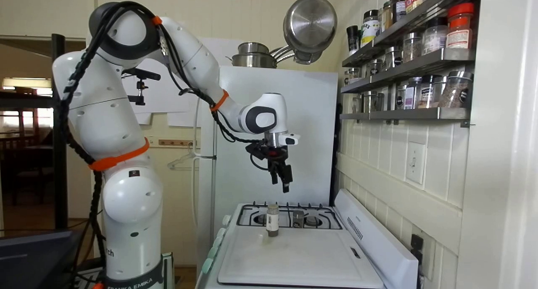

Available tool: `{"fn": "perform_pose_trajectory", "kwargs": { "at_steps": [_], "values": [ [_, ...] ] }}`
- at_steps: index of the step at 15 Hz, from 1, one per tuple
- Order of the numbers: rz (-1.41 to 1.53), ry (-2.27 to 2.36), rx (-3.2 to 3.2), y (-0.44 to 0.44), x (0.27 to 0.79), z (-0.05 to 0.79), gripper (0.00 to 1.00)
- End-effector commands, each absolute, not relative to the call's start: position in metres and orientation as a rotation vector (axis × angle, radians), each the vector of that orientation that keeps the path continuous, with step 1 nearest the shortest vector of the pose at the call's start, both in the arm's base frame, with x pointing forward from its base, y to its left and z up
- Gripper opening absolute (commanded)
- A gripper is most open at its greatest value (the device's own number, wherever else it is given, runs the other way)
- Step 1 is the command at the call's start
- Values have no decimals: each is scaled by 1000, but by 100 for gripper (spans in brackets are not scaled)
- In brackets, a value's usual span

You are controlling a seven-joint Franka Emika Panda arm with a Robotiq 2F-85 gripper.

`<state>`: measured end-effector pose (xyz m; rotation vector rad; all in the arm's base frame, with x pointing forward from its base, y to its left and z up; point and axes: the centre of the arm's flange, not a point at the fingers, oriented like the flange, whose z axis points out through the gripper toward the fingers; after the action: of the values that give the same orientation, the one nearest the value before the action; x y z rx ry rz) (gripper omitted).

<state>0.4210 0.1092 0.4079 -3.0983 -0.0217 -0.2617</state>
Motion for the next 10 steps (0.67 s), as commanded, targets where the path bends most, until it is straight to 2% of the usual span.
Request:
{"fn": "perform_pose_trajectory", "kwargs": {
  "at_steps": [1, 10],
  "values": [
    [-278, 68, -3044, 109, 414, 394, 100],
    [-46, 128, -2981, 99, 409, 373, 100]
  ]
}}
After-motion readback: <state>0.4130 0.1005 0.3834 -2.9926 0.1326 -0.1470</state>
